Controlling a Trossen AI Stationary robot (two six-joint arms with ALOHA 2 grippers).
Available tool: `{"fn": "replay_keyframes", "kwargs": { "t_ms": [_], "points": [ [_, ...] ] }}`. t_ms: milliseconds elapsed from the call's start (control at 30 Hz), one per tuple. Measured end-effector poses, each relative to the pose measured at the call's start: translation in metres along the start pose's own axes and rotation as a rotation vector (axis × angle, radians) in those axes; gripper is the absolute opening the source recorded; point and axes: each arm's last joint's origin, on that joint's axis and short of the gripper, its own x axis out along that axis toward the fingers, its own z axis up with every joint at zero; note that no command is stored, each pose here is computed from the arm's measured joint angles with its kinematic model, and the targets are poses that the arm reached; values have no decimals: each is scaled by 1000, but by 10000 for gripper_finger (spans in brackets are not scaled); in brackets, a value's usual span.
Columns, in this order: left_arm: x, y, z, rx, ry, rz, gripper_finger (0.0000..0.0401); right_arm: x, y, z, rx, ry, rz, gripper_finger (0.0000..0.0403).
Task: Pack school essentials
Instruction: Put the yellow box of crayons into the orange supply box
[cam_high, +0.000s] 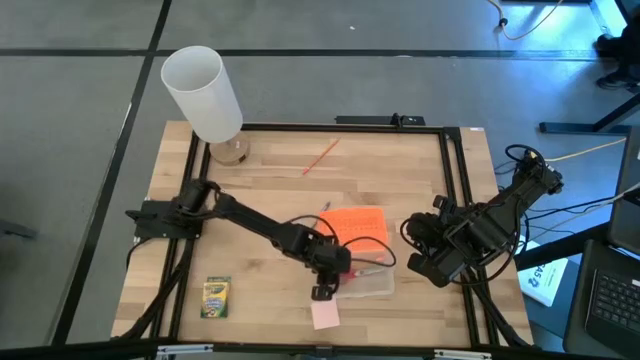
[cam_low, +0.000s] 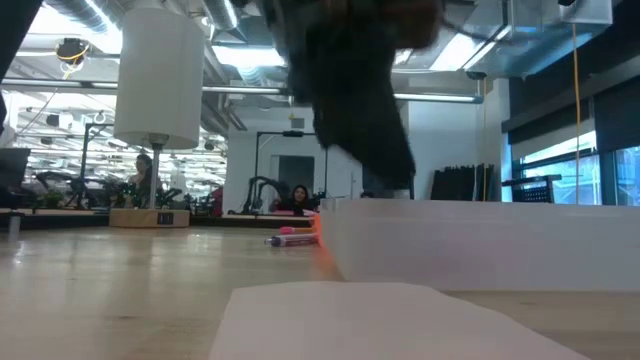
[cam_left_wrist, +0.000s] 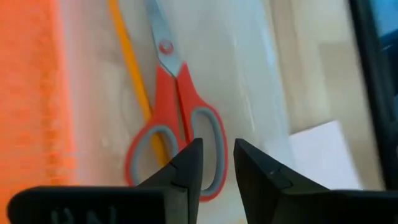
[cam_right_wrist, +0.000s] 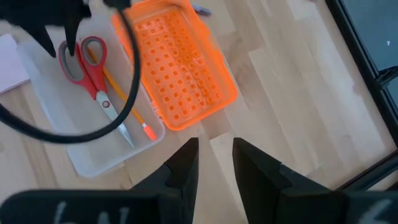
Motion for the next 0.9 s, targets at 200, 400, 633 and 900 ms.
{"fn": "replay_keyframes", "kwargs": {
  "t_ms": [200, 400, 633, 900],
  "points": [
    [-52, 6, 8, 8, -30, 79, 86, 0, 0, 0, -14, -1, -1, 101],
    [-101, 23, 6, -61, 0, 177, 86, 0, -1, 1, -17, -43, -25, 101],
    [-152, 26, -13, -190, 88, 280, 86, 0, 0, 2, -60, -55, -21, 101],
    [-194, -9, -59, -548, 234, 463, 86, 0, 4, 5, -121, -106, -3, 101]
  ]
}}
